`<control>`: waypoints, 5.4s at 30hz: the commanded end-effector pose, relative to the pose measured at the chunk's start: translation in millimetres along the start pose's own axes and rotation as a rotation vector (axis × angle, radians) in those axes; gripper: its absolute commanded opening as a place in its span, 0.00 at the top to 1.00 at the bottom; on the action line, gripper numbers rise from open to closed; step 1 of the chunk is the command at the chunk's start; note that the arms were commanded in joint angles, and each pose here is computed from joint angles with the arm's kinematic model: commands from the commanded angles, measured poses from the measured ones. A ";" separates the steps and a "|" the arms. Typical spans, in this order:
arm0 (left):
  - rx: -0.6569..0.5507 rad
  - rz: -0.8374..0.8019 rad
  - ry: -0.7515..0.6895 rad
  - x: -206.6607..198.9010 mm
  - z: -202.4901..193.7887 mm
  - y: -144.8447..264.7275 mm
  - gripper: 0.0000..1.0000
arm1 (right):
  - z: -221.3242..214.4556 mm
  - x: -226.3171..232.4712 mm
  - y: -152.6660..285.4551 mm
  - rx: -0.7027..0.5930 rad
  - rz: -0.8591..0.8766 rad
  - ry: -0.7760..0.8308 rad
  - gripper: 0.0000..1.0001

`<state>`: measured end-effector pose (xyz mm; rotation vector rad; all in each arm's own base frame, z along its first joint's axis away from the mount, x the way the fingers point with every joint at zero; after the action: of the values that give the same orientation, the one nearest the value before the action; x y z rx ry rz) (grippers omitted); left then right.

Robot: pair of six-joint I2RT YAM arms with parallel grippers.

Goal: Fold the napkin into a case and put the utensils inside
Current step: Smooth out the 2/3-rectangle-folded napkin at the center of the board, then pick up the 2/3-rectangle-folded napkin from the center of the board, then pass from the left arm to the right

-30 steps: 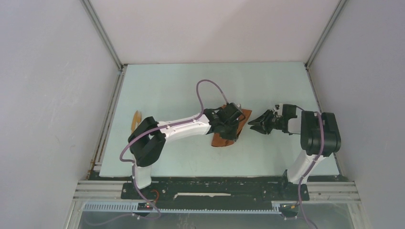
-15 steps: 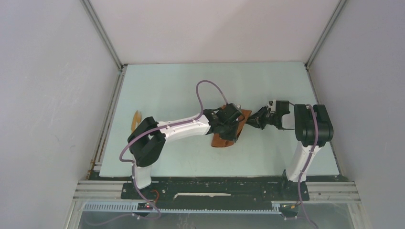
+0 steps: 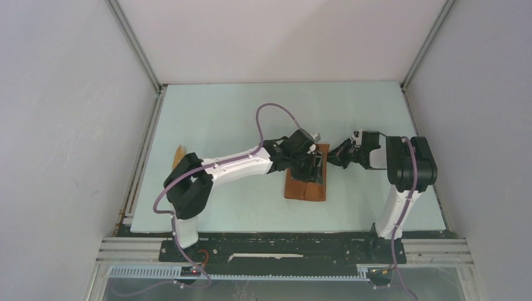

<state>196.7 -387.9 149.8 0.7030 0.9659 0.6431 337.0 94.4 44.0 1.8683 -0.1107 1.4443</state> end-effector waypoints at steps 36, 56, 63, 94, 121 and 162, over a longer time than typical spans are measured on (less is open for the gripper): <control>-0.245 0.199 0.283 129.9 132.1 -87.3 0.99 | -13.1 40.3 21.9 -0.253 -0.039 0.243 1.00; -0.278 0.020 0.082 68.9 129.0 -32.8 0.39 | -13.2 34.8 11.5 -0.046 0.030 0.240 0.98; -0.219 0.016 0.024 42.4 105.5 -26.6 0.35 | -7.1 34.5 26.4 -0.065 0.015 0.222 0.77; 0.087 0.505 -0.115 -9.0 -17.8 -94.3 0.33 | -46.4 -9.8 82.0 -0.103 -0.182 0.208 0.37; -0.033 0.246 0.031 18.7 0.6 -4.9 1.00 | -30.9 -7.7 8.3 0.069 0.122 0.052 0.21; -0.086 0.158 0.079 21.6 -0.4 22.9 1.00 | -23.4 -5.0 -22.1 0.038 -0.048 0.004 0.56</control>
<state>202.1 -354.8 135.0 0.7625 0.9402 0.8885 321.6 120.7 51.7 1.9042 -0.0666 1.5242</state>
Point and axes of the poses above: each gripper's point midway between its finger pads, its own y axis back along the fingers, its own x axis along the line the jaws close on, z = x × y, the point moved 6 cm from there along y, back along the fingers, and after that the axes turned 2 degrees about -y, right-handed, at the moved point
